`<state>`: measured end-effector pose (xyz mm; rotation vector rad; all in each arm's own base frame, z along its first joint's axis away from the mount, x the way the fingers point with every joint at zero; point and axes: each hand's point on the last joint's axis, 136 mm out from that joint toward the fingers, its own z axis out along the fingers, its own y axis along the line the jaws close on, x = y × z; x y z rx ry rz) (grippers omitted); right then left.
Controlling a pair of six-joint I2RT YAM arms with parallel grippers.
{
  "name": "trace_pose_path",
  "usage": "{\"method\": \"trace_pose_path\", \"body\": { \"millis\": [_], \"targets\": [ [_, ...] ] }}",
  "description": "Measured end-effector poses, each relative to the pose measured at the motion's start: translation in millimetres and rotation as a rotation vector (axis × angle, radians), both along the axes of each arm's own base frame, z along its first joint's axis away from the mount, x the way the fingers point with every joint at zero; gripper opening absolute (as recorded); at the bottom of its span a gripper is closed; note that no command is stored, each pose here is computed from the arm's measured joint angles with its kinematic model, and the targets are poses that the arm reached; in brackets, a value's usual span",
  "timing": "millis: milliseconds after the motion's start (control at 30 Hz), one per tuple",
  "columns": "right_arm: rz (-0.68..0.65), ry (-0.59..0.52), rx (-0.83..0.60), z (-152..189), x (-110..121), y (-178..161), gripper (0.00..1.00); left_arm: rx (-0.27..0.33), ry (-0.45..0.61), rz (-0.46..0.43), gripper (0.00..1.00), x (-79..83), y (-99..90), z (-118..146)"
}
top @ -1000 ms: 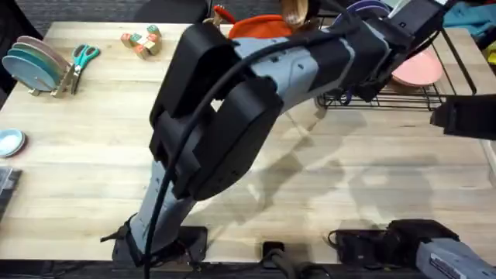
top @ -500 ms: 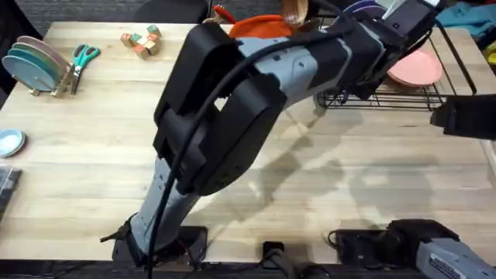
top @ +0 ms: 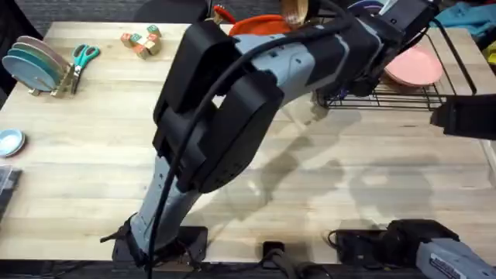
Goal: Pick up the cup on the table and put them onto the rack.
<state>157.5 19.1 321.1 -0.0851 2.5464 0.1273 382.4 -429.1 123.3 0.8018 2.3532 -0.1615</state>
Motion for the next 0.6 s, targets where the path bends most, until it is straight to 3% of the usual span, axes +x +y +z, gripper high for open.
{"method": "trace_pose_path", "body": {
  "millis": [600],
  "targets": [
    [0.000,0.000,0.000,0.0,0.0,0.0,0.992,-0.018,0.005,-0.041,0.478,-13.4,-16.2,20.5]
  ]
}}
